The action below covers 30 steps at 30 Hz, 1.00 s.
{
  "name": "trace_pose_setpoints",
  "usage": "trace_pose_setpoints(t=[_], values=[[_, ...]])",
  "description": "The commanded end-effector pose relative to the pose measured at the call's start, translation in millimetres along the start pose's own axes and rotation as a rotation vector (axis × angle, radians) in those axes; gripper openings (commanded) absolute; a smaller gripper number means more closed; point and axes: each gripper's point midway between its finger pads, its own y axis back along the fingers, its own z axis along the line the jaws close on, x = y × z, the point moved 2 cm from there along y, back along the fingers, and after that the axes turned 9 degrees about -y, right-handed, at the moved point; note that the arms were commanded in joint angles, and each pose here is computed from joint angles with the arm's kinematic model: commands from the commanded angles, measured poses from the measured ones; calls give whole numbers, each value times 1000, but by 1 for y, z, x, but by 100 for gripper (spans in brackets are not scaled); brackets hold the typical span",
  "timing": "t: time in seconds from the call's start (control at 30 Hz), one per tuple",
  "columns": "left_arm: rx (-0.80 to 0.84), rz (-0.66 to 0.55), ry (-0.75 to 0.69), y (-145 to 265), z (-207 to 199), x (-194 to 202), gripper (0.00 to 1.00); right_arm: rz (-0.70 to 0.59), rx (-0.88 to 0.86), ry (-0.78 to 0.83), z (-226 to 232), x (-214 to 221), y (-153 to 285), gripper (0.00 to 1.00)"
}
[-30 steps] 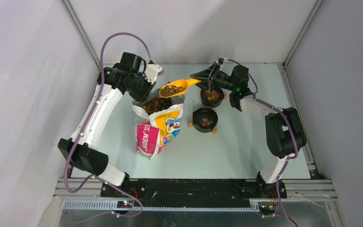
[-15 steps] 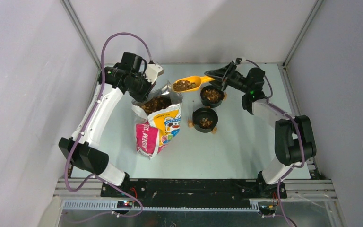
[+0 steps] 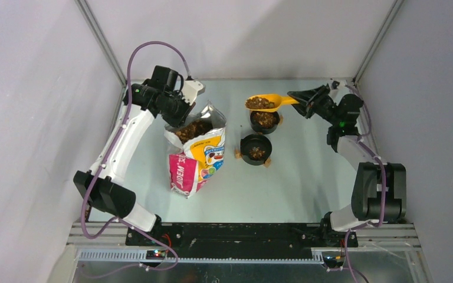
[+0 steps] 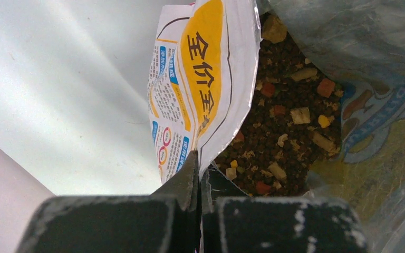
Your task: Serve the pet food
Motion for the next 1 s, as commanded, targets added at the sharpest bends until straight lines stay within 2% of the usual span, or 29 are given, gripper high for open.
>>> trace_pose_setpoints(t=[0.0,0.33,0.7,0.97], values=[[23,-83,-23,4,-7,-13,0,-48,-14,122,8,0,22,0],[29,-143,-12,20,-17,-11,0,-119,127,191,-44,-12,52,0],[28,-200,-1,38,-28,-8,0,-209,247,256,-81,-27,61,0],[39,-217,0,42,-35,-4,0,-273,409,328,-112,-41,71,0]])
